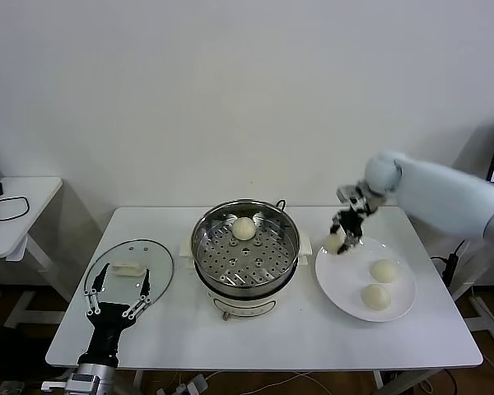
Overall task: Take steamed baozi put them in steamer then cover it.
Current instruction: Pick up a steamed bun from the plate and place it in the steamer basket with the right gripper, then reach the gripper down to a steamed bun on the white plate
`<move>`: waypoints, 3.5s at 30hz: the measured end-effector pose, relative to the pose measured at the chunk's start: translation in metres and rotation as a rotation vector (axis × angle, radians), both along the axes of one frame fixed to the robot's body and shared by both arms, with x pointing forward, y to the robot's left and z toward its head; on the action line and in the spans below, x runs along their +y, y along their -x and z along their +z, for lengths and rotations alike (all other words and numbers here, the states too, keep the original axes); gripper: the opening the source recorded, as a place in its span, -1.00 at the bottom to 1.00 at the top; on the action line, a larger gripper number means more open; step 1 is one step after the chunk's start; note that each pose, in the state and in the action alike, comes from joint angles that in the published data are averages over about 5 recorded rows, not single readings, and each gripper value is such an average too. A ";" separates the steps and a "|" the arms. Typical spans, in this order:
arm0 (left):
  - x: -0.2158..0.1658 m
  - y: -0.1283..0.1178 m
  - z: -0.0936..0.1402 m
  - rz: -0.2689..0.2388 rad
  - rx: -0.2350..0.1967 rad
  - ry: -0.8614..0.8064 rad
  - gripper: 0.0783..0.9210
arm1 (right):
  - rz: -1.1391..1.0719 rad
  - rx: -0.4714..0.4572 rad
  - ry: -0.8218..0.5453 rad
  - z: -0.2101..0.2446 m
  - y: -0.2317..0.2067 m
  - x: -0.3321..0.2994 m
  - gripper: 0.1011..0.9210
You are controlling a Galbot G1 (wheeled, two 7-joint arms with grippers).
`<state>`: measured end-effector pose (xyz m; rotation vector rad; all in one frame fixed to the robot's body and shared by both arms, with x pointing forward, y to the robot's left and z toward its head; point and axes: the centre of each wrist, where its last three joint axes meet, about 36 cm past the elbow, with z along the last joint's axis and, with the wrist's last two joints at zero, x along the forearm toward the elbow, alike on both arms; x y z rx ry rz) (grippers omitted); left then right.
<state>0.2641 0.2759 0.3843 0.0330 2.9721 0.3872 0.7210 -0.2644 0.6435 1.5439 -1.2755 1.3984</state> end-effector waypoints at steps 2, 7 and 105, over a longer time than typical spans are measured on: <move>-0.001 0.000 0.000 -0.003 -0.001 0.001 0.77 | 0.031 -0.007 -0.009 0.021 0.001 0.022 0.26; -0.002 -0.001 0.001 -0.007 -0.002 0.003 0.77 | 0.099 -0.004 -0.021 0.056 0.008 0.081 0.28; -0.006 0.001 0.009 0.008 -0.016 0.010 0.77 | -0.252 0.141 0.051 -0.126 0.089 -0.156 0.76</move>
